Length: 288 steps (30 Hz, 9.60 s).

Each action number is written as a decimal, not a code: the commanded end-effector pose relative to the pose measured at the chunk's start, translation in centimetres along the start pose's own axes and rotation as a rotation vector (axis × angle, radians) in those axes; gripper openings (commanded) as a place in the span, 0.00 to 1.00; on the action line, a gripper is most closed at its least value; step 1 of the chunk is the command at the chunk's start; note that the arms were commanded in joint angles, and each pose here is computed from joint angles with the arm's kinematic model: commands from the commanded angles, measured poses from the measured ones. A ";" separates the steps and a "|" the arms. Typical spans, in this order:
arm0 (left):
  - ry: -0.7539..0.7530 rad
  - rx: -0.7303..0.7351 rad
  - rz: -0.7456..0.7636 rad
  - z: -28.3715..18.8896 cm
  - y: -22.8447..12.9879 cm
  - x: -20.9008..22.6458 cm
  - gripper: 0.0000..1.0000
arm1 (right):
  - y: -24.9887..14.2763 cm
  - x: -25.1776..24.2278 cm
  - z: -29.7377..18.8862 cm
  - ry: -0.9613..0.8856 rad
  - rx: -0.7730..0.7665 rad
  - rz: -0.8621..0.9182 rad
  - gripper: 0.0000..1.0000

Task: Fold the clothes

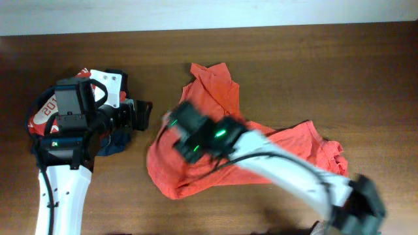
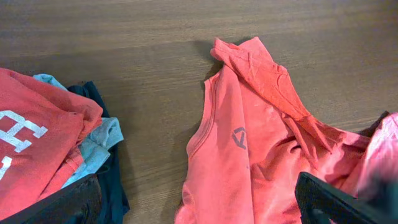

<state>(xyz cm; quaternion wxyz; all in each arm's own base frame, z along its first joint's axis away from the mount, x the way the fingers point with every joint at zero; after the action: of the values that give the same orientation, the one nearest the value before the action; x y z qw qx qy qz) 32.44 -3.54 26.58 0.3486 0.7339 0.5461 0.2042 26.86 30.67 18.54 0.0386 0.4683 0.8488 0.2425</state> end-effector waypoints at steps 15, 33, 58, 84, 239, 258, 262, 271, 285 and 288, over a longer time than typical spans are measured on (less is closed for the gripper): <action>-0.144 0.336 0.017 11.3 -5.3 -2.3 0.99 | -1.5 -21.5 3.5 -0.002 0.120 0.382 0.82; -0.174 0.533 -0.035 15.4 -10.2 -2.0 0.77 | -3.2 -27.1 5.6 -0.201 0.156 0.517 0.04; -0.174 0.533 -0.035 15.4 -10.3 -2.0 0.77 | 2.6 -27.1 11.6 0.096 -0.095 0.583 0.62; -0.173 0.525 -0.033 15.5 -10.1 -2.0 0.78 | 6.5 -30.6 3.1 -0.014 -0.290 0.602 0.04; -0.243 0.048 0.007 3.3 9.3 -4.1 0.01 | -10.6 -29.7 2.3 -0.254 -0.088 0.830 0.32; -0.240 0.056 0.006 3.3 9.1 -4.0 0.01 | -11.3 -29.5 5.0 -0.183 -0.010 0.852 0.04; -0.210 0.051 0.017 3.1 9.2 -3.7 0.01 | -8.1 -29.2 -0.2 -0.211 -0.126 0.797 0.04; -0.080 -0.032 0.052 -0.9 10.3 -2.9 0.01 | -2.9 -26.7 -20.1 -0.447 -0.640 0.684 0.04; 0.046 -0.232 0.099 -9.9 11.8 -3.5 0.00 | -5.5 -22.5 -32.5 -0.596 -0.985 0.662 0.04; 0.055 -0.304 0.115 -12.9 12.3 -4.1 0.00 | -5.8 -21.0 -35.4 -0.591 -1.069 0.642 0.04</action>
<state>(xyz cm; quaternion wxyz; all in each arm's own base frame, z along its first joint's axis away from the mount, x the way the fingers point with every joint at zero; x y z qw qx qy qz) 32.81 -6.22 40.94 0.4023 0.7194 0.4928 0.2790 26.08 -1.87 39.67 0.3858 0.6837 0.4202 0.4551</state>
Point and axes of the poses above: each gripper's point midway between its finger pads, its own z axis out along the fingers, its own x axis along the line the jaws close on, y = z × x, the point moved 3 cm from there along -z, back along the fingers, and after that the axes turned 7 degrees about z, right-handed, at the moved point
